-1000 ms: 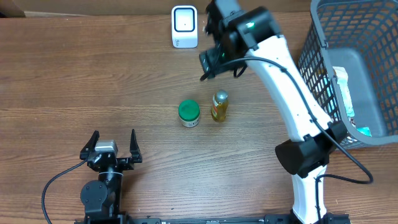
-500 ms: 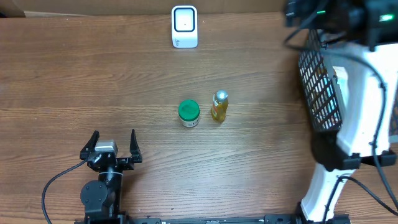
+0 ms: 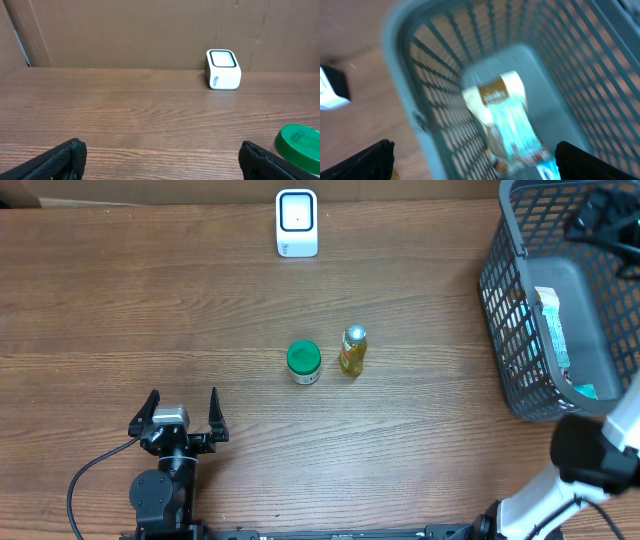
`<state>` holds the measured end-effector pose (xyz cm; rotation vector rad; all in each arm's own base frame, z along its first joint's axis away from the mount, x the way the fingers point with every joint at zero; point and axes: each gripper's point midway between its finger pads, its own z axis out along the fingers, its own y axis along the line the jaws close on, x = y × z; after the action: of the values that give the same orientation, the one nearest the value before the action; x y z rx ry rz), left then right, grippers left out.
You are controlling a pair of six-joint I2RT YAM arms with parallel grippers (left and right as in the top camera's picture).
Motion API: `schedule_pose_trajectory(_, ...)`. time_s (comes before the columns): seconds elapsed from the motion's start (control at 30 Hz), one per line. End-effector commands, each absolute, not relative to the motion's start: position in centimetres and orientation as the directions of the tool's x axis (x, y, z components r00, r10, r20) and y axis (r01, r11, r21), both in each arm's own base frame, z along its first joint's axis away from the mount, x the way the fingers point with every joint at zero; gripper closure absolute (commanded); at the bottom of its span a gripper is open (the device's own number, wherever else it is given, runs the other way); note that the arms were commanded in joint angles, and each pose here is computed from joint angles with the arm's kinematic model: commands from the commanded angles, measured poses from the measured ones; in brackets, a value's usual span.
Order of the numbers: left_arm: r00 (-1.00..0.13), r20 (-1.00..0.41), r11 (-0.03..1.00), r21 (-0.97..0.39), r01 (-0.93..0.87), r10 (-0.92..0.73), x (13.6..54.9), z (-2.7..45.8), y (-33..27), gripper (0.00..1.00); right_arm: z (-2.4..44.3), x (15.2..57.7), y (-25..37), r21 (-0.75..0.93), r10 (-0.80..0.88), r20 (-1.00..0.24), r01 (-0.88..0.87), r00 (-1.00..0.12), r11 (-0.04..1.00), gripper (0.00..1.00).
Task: Scan the item barcode
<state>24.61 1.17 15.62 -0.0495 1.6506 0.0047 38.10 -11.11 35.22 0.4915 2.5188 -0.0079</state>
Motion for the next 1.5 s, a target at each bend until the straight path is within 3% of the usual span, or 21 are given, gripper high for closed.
schedule_pose_trajectory(0.0, -0.074, -0.997, 0.999, -0.025, -0.046, -0.028, 24.6, 15.6, 1.4, 0.01, 31.7, 36.7, -12.1, 0.075, 0.343, -0.428, 0.345, -0.836, 0.936, 0.0)
schedule_pose_trajectory(0.13, -0.074, -0.997, 0.999, -0.025, -0.046, -0.028, 24.6, 15.6, 1.4, 0.0, 26.3, 36.6, -14.4, 0.055, 0.358, -0.323, 0.361, -0.876, 0.931, 0.0)
schedule_pose_trajectory(0.43, -0.074, -0.997, 0.999, -0.025, -0.046, -0.028, 24.6, 15.6, 1.4, 0.0, 19.8, 37.6, -18.4, -0.008, 0.241, -0.321, 0.257, -0.916, 0.966, 0.0)
schedule_pose_trajectory(0.87, -0.074, -0.997, 0.999, -0.025, -0.046, -0.029, 24.6, 15.6, 1.4, 0.01, 14.5, 39.4, -19.0, 0.048, 0.181, -0.347, 0.176, -0.92, 0.983, 0.0)
schedule_pose_trajectory(1.47, -0.074, -0.997, 0.999, -0.025, -0.046, -0.028, 24.6, 15.6, 1.4, 0.0, 6.0, 39.9, -17.2, 0.216, 0.211, -0.18, 0.171, -0.961, 0.961, 0.0)
